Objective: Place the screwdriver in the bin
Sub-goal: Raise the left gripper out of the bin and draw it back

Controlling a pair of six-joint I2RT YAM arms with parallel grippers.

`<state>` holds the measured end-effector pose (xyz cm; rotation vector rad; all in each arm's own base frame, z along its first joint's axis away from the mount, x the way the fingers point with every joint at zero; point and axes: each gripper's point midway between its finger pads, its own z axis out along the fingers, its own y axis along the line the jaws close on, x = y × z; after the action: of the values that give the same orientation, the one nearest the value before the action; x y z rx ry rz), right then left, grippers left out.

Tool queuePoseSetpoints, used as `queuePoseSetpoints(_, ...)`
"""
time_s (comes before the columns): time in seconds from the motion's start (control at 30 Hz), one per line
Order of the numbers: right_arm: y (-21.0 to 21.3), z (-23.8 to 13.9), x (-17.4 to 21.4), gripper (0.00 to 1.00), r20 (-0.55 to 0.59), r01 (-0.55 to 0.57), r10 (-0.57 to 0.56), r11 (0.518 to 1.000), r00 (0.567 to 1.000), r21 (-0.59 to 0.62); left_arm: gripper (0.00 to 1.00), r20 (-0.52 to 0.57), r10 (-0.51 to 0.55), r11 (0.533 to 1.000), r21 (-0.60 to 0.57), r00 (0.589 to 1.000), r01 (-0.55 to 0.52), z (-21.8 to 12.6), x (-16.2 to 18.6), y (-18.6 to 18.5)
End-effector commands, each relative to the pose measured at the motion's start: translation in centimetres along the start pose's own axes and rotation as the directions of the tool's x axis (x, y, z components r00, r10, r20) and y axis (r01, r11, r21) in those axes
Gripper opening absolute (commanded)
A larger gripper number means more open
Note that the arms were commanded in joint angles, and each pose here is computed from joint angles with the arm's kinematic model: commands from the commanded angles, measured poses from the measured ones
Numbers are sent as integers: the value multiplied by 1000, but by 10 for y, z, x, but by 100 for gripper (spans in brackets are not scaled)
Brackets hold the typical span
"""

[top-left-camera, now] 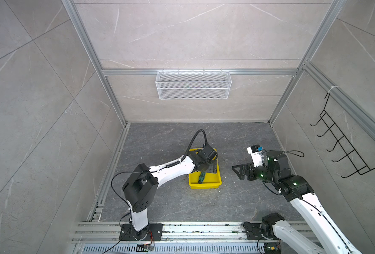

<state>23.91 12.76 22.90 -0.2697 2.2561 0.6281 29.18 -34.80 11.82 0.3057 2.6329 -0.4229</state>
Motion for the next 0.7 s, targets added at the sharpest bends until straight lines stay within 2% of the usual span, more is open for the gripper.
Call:
queuePoseSetpoints(0.0,1,-5,0,100,6,-7,7,1000,1000,1,91,71,19,1000,0,997,-19,-31,-21,7)
queuePoseSetpoints(0.13,2,-8,-5,100,6,-6,6,1000,1000,3,99,110,10,1000,-10,994,-9,-50,-34,25)
queuePoseSetpoints(0.33,-3,-20,-13,100,44,-14,12,998,999,55,100,163,-28,998,-45,986,36,-78,-48,69)
queuePoseSetpoints(0.53,-26,-39,-21,100,108,-45,23,979,994,200,100,214,-116,987,-86,970,137,-112,-51,138)
queuePoseSetpoints(0.67,-28,-40,-26,100,117,-49,25,977,993,206,100,255,-160,974,-115,954,194,-137,-45,179)
